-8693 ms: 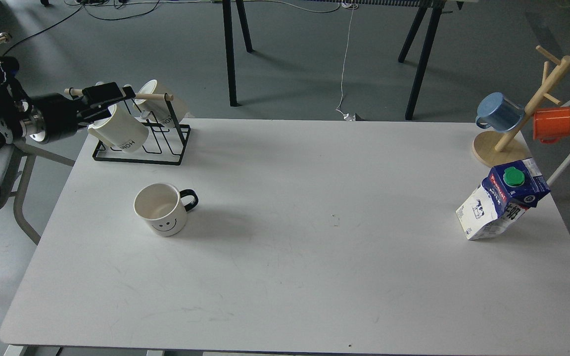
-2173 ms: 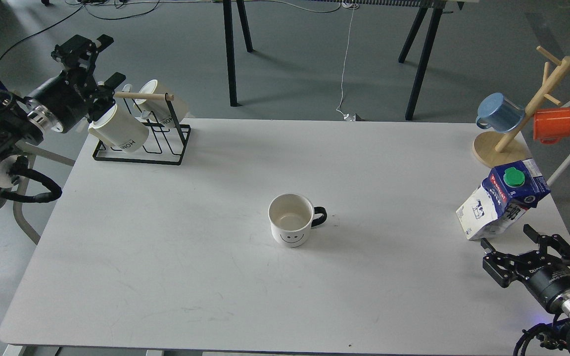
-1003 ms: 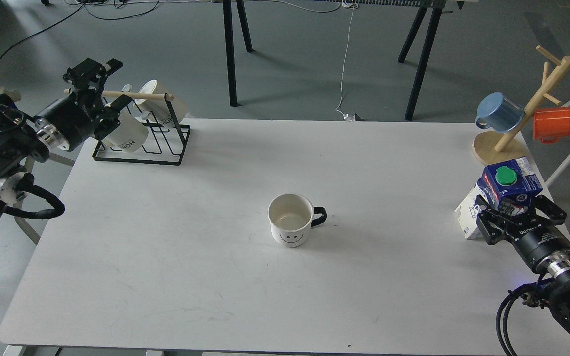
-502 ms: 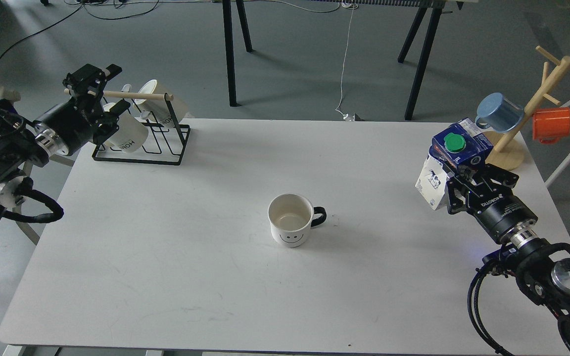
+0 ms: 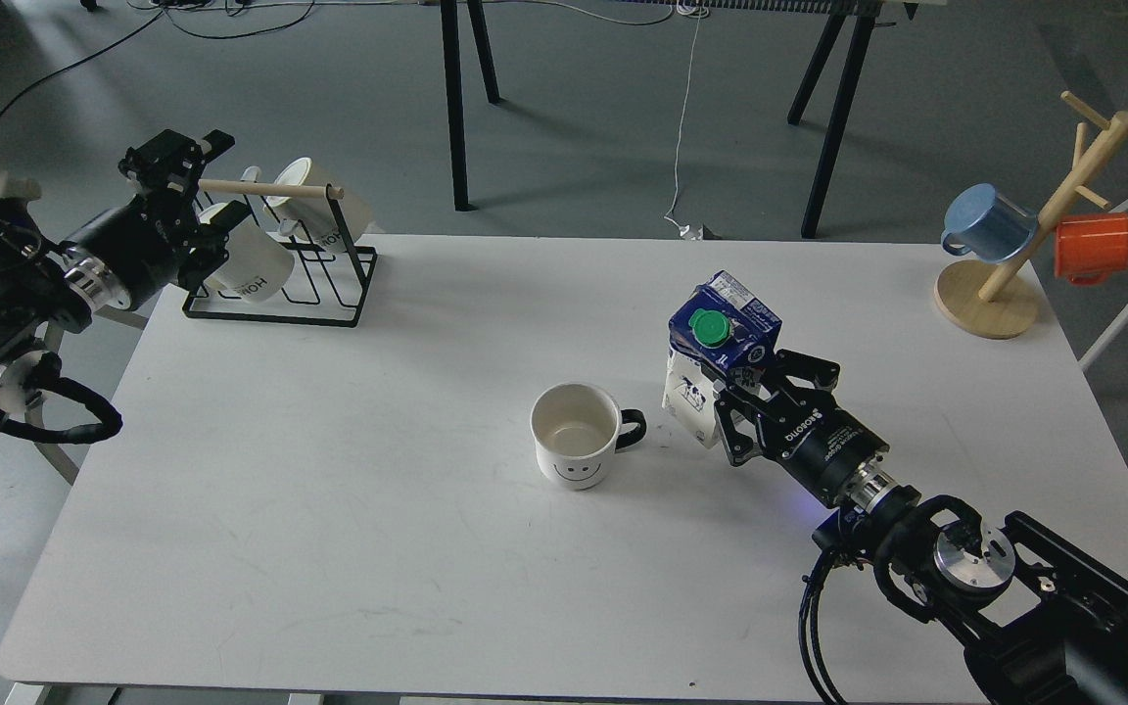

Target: Place cup and milk with both arms

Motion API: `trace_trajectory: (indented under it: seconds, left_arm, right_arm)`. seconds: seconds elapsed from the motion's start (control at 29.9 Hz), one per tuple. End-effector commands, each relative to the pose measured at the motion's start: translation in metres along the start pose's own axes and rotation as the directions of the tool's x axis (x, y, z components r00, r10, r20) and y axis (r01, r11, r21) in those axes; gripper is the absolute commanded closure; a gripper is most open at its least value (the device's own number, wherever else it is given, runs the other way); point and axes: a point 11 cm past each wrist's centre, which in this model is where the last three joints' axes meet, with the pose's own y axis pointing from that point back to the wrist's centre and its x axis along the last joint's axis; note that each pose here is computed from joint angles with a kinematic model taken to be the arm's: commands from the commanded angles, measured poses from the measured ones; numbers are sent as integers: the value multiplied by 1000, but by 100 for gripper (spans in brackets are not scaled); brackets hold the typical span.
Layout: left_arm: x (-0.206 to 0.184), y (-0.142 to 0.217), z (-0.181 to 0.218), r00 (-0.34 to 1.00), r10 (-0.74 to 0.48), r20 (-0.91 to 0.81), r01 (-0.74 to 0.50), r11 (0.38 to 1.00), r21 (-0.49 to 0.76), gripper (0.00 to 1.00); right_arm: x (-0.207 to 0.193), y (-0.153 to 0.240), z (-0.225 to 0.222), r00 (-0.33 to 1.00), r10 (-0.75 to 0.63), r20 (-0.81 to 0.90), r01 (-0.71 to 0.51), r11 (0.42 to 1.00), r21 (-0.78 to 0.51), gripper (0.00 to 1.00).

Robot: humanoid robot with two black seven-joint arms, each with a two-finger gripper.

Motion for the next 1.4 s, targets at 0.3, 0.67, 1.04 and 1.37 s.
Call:
trace_trajectory:
  seconds: [0.3,0.67,1.04,1.37]
  left_arm:
    - [0,0,1,1000,1,1,-1,1000,-1,12]
    - [4,2,-1,1000,12,3,-12,1000,5,11]
    - [-4,-3,-4,1000,-1,-7,1,1000,4,11]
    - [-2,-2,-4,1000,3,-6,-3,1000,5,11]
  right_arm:
    - [11,8,9,999,28,-16,-29,999,-20,70]
    - [15,11,10,999,41,-16,-41,999,-20,45]
    - [20,25,16,999,47,5,-47,999,-20,5]
    - [20,75,9,997,78,-10,-78,997,-21,5]
